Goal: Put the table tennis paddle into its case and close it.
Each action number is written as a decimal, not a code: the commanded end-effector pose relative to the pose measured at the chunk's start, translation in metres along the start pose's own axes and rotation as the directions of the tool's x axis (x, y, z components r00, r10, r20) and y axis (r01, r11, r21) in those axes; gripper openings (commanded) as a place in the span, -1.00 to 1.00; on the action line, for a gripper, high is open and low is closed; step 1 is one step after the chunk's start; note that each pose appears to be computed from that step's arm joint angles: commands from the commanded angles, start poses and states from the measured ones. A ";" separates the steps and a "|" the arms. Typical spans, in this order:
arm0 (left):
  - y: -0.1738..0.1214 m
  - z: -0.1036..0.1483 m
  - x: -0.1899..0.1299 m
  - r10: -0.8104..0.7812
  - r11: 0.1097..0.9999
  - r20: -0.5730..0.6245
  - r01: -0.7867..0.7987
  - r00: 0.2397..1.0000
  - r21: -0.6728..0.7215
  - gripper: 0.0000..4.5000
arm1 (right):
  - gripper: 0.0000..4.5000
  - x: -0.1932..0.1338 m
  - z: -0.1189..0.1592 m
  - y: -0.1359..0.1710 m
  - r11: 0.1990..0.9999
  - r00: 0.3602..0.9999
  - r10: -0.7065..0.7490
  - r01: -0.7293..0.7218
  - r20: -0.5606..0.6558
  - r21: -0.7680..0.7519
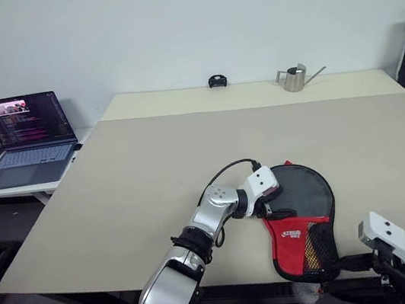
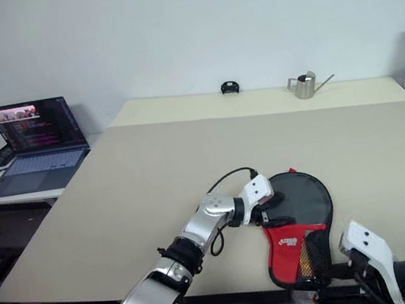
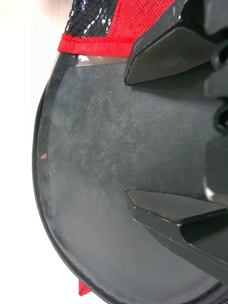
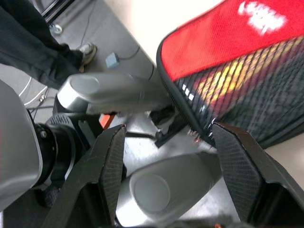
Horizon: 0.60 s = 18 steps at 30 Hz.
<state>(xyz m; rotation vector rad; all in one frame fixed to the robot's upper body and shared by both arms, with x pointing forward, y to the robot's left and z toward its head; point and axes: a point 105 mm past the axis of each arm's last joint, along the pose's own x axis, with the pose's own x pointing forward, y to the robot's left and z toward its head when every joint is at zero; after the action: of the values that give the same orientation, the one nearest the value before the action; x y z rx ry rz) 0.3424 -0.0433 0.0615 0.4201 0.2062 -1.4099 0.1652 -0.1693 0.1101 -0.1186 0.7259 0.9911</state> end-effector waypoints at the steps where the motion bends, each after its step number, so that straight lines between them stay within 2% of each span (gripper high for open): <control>1: -0.025 -0.059 0.003 -0.072 0.995 -0.208 0.055 0.975 -0.088 0.68 | 0.37 -0.006 0.019 -0.010 0.998 0.997 -0.032 0.035 0.071 -0.046; 5: -0.022 -0.051 0.003 -0.057 0.995 -0.172 0.042 0.983 -0.090 0.68 | 0.37 -0.010 0.030 -0.028 0.992 0.989 -0.096 0.104 0.115 -0.067; 11: -0.014 -0.022 -0.007 -0.049 0.997 -0.065 0.045 0.997 -0.062 0.68 | 0.37 -0.016 0.046 -0.053 0.977 0.966 -0.164 0.187 0.201 -0.106; 14: -0.001 -0.010 -0.027 -0.010 1.000 -0.050 0.011 0.999 0.027 0.68 | 0.37 -0.016 0.055 -0.061 0.975 0.956 -0.155 0.189 0.250 -0.119; 18: 0.014 0.009 -0.056 0.051 0.997 0.002 -0.051 0.999 0.064 0.68 | 0.37 -0.018 0.071 -0.076 0.961 0.929 -0.167 0.228 0.331 -0.155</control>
<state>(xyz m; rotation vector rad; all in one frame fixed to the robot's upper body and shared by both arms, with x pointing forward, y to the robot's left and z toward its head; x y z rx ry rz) 0.3431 -0.0070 0.0876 0.4841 0.1498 -1.3994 0.2492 -0.1954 0.1476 -0.1606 0.3811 0.8520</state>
